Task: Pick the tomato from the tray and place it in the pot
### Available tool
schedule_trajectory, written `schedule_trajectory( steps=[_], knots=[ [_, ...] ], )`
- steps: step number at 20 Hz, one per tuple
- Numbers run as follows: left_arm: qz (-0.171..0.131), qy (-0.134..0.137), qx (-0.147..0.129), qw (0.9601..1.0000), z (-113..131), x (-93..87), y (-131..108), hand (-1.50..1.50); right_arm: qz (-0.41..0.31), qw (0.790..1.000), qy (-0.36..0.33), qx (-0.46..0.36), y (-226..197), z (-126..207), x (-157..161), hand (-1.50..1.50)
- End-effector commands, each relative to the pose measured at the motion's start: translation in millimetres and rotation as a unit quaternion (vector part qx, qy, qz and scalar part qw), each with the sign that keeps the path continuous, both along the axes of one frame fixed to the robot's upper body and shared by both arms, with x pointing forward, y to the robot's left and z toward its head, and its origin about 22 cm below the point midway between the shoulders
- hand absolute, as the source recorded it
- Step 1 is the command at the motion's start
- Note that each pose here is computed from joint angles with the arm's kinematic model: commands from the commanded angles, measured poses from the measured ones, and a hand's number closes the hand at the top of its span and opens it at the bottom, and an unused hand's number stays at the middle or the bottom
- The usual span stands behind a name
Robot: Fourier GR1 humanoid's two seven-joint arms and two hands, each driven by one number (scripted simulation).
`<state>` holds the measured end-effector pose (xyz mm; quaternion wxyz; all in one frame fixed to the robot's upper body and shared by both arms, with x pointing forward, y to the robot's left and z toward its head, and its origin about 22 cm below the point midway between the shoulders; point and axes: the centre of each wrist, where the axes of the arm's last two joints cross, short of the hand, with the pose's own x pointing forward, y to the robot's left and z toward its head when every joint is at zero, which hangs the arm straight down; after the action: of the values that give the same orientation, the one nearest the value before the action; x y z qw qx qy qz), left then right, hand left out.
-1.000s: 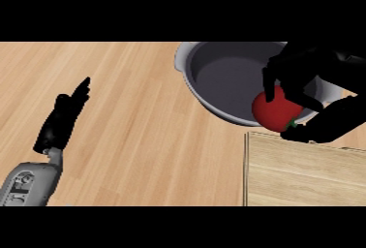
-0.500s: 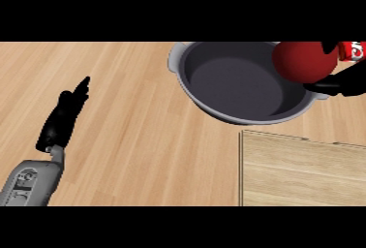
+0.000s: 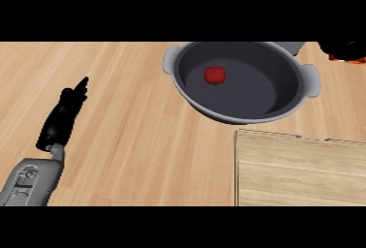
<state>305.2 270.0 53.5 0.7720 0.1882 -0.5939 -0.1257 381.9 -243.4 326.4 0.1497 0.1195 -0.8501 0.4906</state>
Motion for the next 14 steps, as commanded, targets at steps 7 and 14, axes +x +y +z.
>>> schedule_trajectory(
  steps=[7,14],
  knots=[
    [0.022,0.007,0.000,0.9997,-1.3,-0.7,12.9,0.00,0.142,0.982,0.020,-0.122,40.4,-12.0,13.8,1.50],
    [0.031,0.008,0.001,0.9995,-7.4,-3.4,13.0,0.00,0.154,0.962,0.061,-0.217,70.8,-68.5,23.4,1.50]
  ],
)
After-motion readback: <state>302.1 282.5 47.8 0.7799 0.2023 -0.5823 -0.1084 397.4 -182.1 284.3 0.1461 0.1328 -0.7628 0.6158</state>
